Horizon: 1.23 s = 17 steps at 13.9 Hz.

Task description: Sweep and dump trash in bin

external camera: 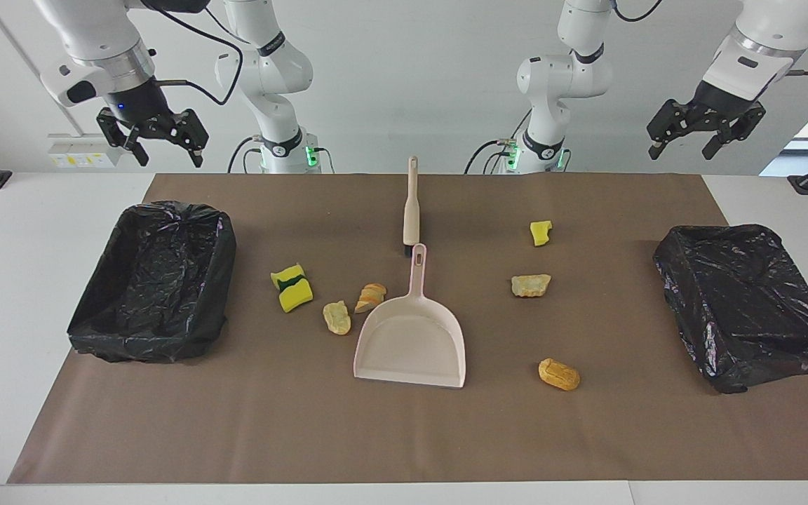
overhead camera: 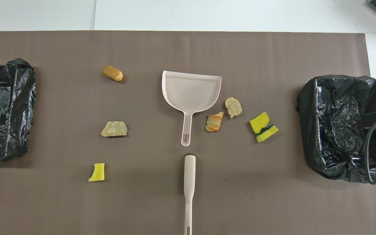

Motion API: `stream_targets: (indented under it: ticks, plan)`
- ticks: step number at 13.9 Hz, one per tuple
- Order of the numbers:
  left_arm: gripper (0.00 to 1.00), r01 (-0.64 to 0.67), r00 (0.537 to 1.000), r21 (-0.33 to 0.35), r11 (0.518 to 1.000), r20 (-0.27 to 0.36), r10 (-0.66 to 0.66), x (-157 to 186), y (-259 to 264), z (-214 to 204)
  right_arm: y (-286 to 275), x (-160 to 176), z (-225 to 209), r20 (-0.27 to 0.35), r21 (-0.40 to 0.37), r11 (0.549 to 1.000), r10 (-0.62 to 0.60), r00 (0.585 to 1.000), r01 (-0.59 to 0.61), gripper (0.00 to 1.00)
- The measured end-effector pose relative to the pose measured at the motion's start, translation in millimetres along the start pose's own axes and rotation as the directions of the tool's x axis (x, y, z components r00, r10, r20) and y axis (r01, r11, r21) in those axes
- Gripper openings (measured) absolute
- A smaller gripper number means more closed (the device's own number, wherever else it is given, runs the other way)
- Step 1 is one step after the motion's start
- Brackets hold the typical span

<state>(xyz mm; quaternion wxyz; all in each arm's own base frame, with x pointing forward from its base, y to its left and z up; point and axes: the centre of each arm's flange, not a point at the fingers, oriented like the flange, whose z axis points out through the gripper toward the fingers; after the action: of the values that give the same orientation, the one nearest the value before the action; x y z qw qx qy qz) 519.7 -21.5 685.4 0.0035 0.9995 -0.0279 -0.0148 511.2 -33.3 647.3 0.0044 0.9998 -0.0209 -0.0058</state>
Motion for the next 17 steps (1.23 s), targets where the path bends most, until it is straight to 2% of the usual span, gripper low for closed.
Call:
stream_targets:
  ticks: [17]
  plan:
    - [1.00,0.000,1.000,0.000,1.000,0.000,0.000,-0.9,0.0,-0.7,-7.1,1.5,3.4,0.004,-0.001,1.000,-0.012,1.000,0.012,1.00]
